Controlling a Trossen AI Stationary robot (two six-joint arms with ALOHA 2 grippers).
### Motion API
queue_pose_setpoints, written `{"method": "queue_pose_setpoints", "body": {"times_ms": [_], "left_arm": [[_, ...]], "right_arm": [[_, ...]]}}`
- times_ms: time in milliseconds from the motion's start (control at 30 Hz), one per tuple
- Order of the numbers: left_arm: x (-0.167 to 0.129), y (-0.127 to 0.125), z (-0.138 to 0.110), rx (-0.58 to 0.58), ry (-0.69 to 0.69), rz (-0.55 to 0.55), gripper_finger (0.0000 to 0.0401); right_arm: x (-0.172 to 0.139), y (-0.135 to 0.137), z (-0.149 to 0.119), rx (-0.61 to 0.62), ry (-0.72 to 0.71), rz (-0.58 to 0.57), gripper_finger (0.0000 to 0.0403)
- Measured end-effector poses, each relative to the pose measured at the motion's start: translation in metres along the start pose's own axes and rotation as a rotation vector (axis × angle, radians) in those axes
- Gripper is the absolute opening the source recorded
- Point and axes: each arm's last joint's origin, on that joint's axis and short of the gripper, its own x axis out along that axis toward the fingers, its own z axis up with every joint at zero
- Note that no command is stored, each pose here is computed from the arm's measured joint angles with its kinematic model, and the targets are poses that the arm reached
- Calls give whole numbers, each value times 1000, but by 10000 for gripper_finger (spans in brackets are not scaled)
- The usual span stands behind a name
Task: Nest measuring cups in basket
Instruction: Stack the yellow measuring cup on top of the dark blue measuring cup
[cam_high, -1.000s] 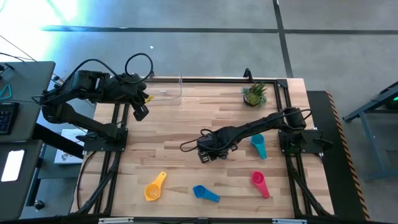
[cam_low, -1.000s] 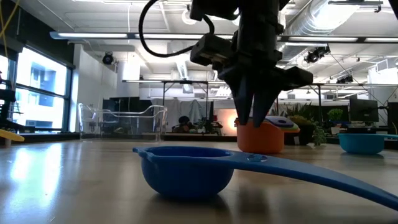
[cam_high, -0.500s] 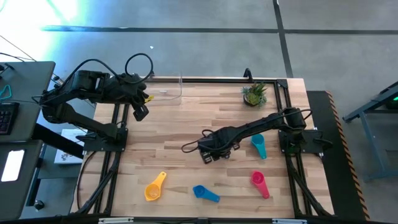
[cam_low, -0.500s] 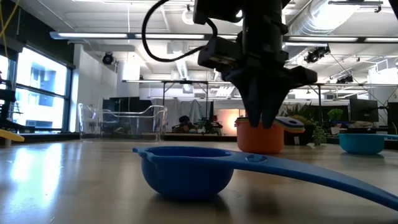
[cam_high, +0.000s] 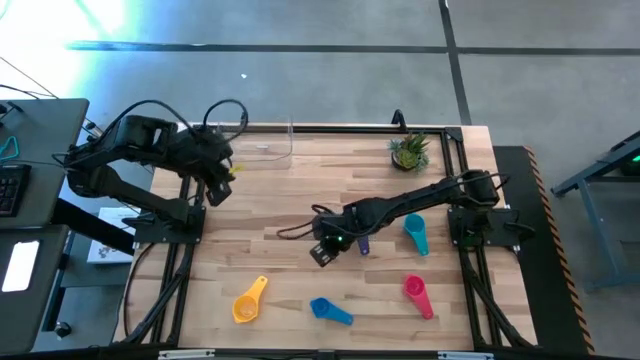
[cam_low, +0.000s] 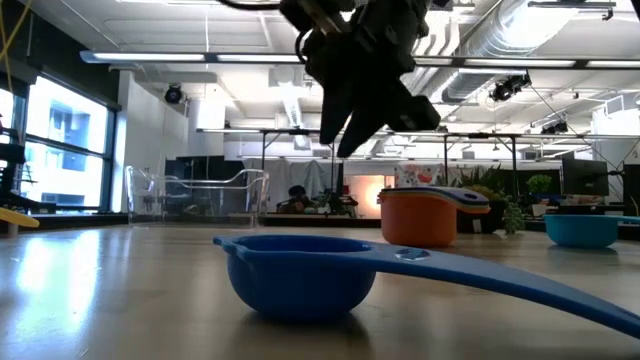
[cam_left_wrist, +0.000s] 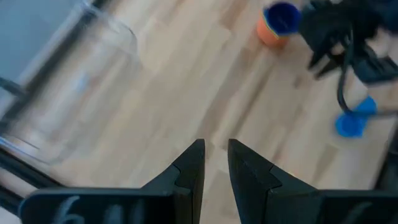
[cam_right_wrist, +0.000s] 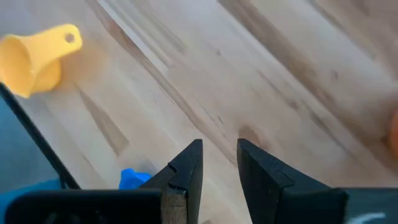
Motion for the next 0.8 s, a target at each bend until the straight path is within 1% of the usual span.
{"method": "queue_pose_setpoints", "body": {"times_ms": [133,367,633,800], "left_arm": [[-2,-1,-16,-66,17,-34,62],[9,-5,-42,-193,85,-49,62],[23,-13,-57,-264,161,-33,62],[29,-21,-65,-291,216,-39,62]], "right_arm": [[-16,-2,7,-51,-26,19,91],[-52,-8,20,-127,-102,69,91],[-84,-17,32,-202,-171,103,91],[-94,-17,35,-263,-190,144,91]]}}
